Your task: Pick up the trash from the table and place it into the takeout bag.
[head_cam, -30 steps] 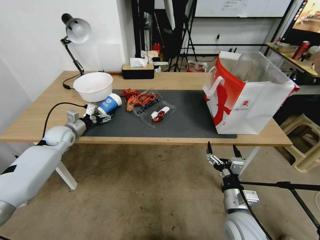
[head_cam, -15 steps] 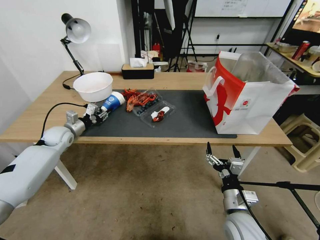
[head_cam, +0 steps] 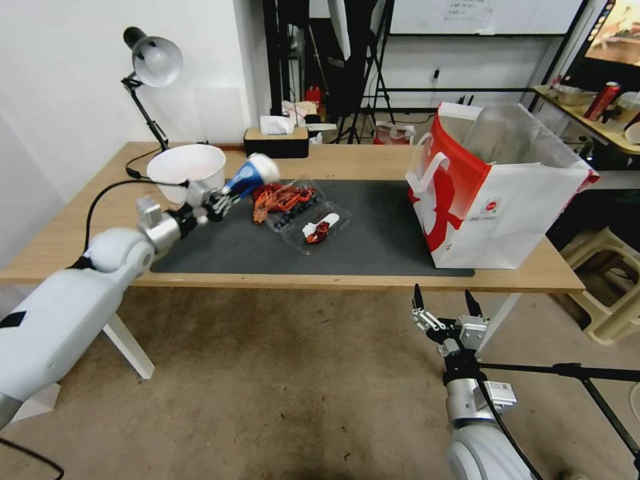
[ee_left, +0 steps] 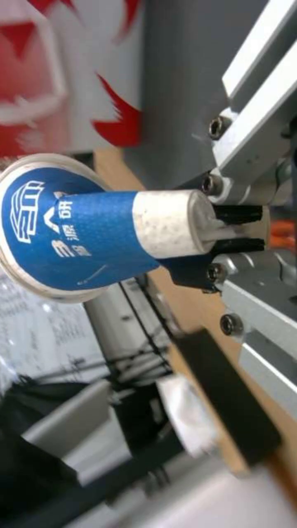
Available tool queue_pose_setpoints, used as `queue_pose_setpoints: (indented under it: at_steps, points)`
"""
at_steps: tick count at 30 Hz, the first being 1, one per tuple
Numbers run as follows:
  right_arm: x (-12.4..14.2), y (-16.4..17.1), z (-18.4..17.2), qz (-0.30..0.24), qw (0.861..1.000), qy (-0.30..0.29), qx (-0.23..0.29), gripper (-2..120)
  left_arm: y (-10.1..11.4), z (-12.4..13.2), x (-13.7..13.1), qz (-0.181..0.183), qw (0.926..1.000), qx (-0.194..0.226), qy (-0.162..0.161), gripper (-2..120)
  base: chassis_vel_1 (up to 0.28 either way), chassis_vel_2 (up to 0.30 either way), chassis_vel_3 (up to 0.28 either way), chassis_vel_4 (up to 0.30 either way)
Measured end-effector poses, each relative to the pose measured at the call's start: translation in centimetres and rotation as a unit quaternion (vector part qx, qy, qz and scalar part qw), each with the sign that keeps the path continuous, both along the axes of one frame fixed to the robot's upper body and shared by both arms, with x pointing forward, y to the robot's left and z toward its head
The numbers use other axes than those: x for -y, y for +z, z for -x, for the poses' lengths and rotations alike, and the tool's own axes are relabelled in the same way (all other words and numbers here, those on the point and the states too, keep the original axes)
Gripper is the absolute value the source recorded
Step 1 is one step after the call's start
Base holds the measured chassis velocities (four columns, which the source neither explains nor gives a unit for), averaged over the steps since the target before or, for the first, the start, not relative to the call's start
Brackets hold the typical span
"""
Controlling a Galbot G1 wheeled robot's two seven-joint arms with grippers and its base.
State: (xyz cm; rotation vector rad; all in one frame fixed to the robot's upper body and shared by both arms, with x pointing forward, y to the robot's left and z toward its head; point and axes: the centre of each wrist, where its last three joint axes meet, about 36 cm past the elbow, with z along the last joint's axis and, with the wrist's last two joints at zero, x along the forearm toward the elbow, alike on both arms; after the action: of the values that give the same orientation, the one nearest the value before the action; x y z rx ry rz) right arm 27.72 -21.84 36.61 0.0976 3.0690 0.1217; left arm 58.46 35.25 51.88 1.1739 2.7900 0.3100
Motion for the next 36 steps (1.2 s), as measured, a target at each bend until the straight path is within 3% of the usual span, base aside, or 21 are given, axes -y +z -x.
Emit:
queue_pose_setpoints:
  at_steps: [5,7,9,18,22,24,26,27,31,36]
  points:
    - [-0.1,0.0,0.0,-0.001,1.0,-0.002,0.0,100,4.1,-1.6,3.5,0.013,0.9989,0.021,-0.039,3,0.0,0.0,0.0,0.0]
    - [-0.1,0.1,0.0,-0.001,1.0,-0.002,0.001,100,4.6,-1.9,4.0,0.014,0.9987,0.023,-0.044,3,0.0,0.0,0.0,0.0]
    - [-0.1,0.2,0.0,-0.002,1.0,-0.003,0.003,100,6.8,-3.1,6.7,0.012,0.997,0.032,-0.069,3,0.0,0.0,0.0,0.0]
    - [-0.2,0.4,-0.1,-0.006,1.0,-0.008,0.006,100,9.3,-6.0,13.3,0.001,0.9925,0.033,-0.118,3,0.0,0.0,0.0,0.0]
    - [-0.2,0.5,-0.1,-0.007,1.0,-0.009,0.006,100,12.0,-7.6,18.1,0.002,0.988,0.046,-0.147,3,0.0,0.0,0.0,0.0]
    - [-0.2,0.5,-0.1,-0.007,1.0,-0.01,0.006,100,12.4,-7.7,18.7,0.002,0.9873,0.048,-0.151,3,0.0,0.0,0.0,0.0]
    - [-0.1,0.6,-0.2,-0.006,1.0,-0.011,0.007,100,14.0,-8.1,21.6,0.002,0.984,0.057,-0.169,3,0.0,0.0,0.0,0.0]
    - [-0.1,0.6,-0.2,-0.006,1.0,-0.011,0.007,100,14.0,-8.1,21.6,0.002,0.984,0.057,-0.169,3,0.0,0.0,0.0,0.0]
    - [-0.2,0.6,-0.3,-0.007,1.0,-0.012,0.008,100,15.6,-8.3,26.0,0.0,0.979,0.064,-0.194,3,0.0,0.0,0.0,0.0]
    - [-0.2,0.5,-0.3,-0.007,1.0,-0.013,0.008,100,16.2,-8.8,28.5,-0.006,0.977,0.066,-0.203,3,0.0,0.0,0.0,0.0]
